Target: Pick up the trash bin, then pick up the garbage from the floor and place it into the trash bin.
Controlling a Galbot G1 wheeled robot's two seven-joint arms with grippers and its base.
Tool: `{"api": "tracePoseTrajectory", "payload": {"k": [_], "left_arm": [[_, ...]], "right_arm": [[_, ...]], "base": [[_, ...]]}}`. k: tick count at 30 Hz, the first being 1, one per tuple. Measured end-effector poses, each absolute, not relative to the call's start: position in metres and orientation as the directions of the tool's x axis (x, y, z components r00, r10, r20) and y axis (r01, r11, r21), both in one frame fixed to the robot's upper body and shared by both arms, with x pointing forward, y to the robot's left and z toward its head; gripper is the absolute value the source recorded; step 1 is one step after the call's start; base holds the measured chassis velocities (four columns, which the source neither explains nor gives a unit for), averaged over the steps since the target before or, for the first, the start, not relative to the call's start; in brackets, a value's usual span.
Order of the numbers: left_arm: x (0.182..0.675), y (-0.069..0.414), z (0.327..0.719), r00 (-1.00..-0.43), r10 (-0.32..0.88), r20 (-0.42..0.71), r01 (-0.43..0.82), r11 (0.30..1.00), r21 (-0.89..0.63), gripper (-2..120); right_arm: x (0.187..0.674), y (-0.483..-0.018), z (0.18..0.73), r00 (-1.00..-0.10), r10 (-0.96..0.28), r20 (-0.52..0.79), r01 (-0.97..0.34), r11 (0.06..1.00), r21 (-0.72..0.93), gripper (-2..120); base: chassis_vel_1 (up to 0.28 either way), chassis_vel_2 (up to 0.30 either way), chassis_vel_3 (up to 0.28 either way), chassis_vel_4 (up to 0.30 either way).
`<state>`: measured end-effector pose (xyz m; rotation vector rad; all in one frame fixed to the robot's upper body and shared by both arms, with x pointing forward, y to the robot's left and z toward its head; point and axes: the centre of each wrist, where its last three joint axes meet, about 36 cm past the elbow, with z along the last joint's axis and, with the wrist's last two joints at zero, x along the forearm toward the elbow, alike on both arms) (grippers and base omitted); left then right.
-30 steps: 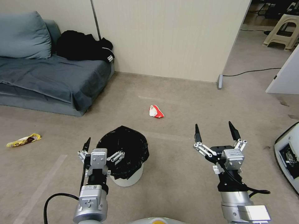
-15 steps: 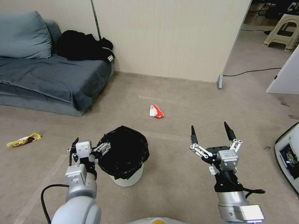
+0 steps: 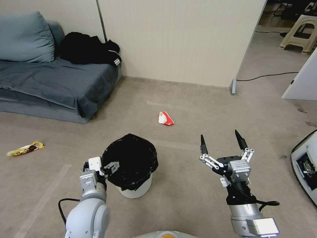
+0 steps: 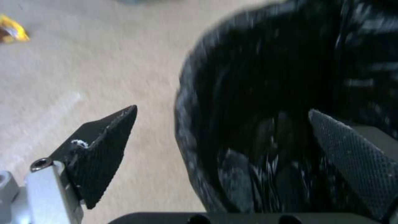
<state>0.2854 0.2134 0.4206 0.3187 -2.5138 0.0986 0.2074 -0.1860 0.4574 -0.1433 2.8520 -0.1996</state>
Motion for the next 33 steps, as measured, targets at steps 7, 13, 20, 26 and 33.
{"api": "tracePoseTrajectory", "payload": {"k": [7, 13, 20, 26, 33], "left_arm": [[0.285, 0.215, 0.410, -0.751, -0.176, 0.637, -0.229, 0.973, -0.001, 100], [0.288, 0.220, 0.405, -0.730, -0.179, 0.660, -0.232, 0.973, 0.007, 100], [0.290, 0.220, 0.398, -0.716, -0.178, 0.675, -0.240, 0.971, 0.001, 96], [0.294, 0.218, 0.396, -0.716, -0.174, 0.676, -0.250, 0.968, -0.016, 93], [0.298, 0.216, 0.393, -0.716, -0.174, 0.676, -0.262, 0.965, -0.029, 71]], "right_arm": [[0.208, -0.186, 0.456, -0.955, -0.124, -0.268, -0.085, 0.984, -0.154, 100], [0.209, -0.187, 0.456, -0.954, -0.134, -0.269, -0.093, 0.983, -0.158, 100], [0.208, -0.187, 0.456, -0.953, -0.140, -0.268, -0.099, 0.982, -0.161, 100], [0.208, -0.187, 0.456, -0.951, -0.147, -0.270, -0.105, 0.981, -0.163, 100], [0.207, -0.187, 0.456, -0.950, -0.153, -0.273, -0.111, 0.980, -0.165, 100]], "base": [[0.000, 0.000, 0.000, 0.000], [0.000, 0.000, 0.000, 0.000], [0.000, 0.000, 0.000, 0.000], [0.000, 0.000, 0.000, 0.000], [0.000, 0.000, 0.000, 0.000]]}}
